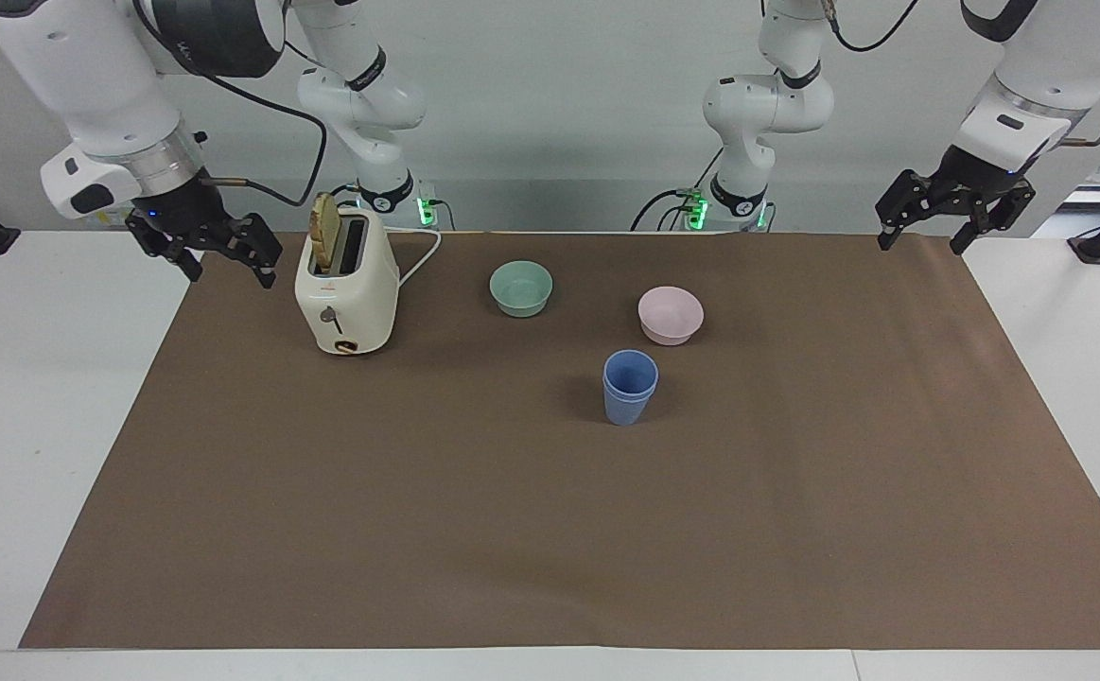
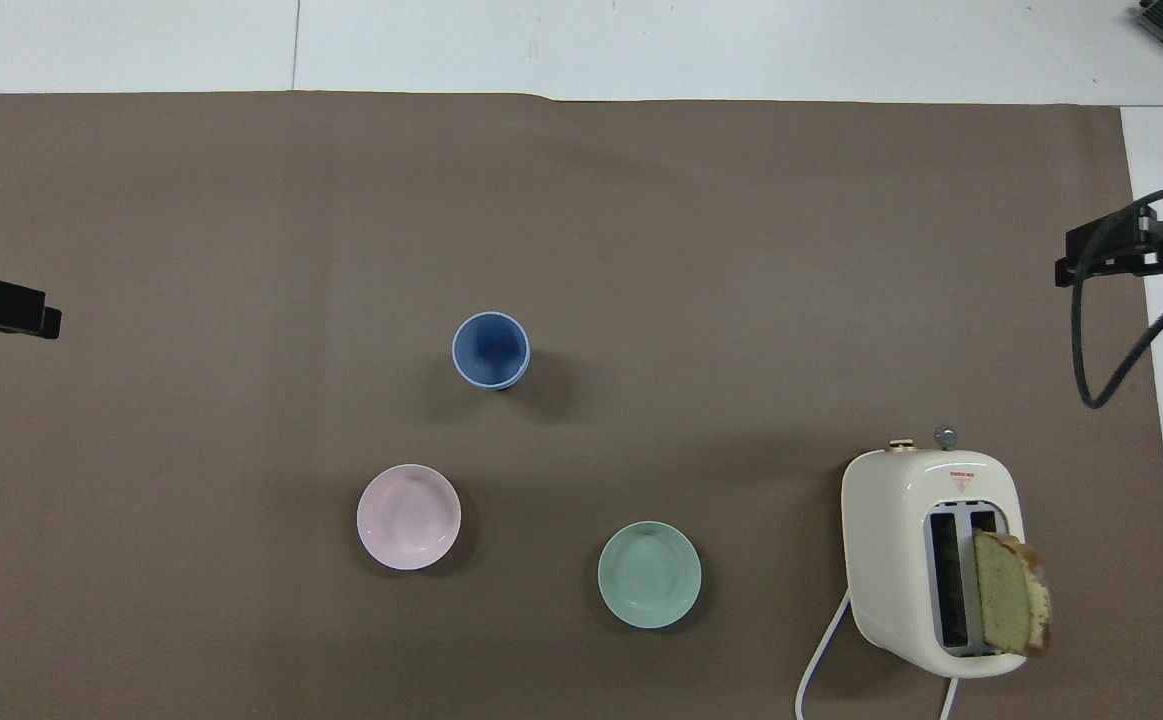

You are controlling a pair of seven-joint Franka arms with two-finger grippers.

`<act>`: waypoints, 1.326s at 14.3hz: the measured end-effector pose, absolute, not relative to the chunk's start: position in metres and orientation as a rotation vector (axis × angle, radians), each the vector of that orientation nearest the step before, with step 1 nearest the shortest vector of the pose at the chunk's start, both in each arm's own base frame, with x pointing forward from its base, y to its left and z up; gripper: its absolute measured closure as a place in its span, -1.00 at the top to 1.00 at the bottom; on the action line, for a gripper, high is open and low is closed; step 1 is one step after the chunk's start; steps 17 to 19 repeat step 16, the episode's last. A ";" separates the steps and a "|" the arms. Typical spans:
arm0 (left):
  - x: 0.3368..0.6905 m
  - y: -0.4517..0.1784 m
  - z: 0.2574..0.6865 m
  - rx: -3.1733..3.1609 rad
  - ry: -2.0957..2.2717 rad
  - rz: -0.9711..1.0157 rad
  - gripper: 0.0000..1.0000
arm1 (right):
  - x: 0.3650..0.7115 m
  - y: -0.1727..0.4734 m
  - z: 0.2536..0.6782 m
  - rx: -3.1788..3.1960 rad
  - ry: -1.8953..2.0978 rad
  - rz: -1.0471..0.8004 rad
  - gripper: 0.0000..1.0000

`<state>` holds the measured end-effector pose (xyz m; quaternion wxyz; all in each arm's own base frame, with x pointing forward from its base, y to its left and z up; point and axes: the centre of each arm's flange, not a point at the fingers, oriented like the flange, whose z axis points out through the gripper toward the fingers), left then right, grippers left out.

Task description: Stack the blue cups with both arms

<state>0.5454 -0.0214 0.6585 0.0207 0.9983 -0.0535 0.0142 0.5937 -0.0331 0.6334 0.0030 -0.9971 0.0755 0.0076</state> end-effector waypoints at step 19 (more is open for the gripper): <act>0.542 -0.019 0.661 3.111 -0.164 -0.004 1.00 | 0.594 -0.020 0.639 -3.121 0.169 -0.058 1.00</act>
